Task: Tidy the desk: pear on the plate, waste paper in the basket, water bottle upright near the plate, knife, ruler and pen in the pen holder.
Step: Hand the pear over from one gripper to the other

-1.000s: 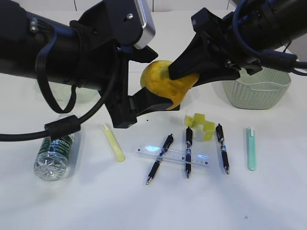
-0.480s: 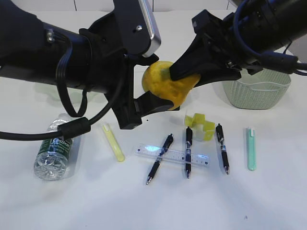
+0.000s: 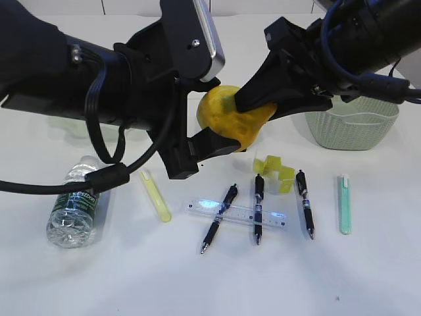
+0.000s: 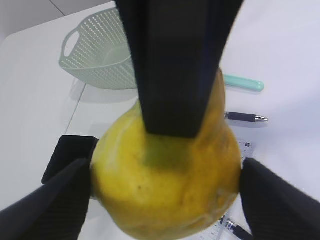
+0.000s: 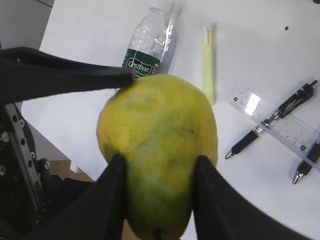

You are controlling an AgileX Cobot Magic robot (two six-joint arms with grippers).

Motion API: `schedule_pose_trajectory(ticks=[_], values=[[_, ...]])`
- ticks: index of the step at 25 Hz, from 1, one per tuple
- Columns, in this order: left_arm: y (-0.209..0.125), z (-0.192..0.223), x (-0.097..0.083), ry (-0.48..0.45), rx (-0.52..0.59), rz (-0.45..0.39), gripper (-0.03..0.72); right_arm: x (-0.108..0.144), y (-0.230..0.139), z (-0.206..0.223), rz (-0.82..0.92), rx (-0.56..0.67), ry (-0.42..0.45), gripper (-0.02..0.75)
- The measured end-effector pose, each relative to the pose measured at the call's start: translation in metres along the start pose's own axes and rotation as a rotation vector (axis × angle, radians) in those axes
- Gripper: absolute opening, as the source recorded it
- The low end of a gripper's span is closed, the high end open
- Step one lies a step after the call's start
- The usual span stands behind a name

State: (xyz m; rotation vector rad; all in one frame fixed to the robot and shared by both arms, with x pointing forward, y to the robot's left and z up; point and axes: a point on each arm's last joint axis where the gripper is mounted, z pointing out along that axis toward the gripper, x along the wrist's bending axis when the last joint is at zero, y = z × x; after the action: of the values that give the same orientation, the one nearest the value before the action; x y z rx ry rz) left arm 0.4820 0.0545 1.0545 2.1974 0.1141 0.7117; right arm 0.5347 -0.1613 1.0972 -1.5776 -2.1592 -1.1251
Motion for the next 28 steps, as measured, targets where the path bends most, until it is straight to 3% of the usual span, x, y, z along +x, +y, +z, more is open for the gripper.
schedule_pose_trajectory(ticks=[28], values=[[0.010,-0.001,0.004,-0.014,-0.020,0.024,0.688,0.002,0.001,-0.002,-0.027,0.005,0.008,0.253]])
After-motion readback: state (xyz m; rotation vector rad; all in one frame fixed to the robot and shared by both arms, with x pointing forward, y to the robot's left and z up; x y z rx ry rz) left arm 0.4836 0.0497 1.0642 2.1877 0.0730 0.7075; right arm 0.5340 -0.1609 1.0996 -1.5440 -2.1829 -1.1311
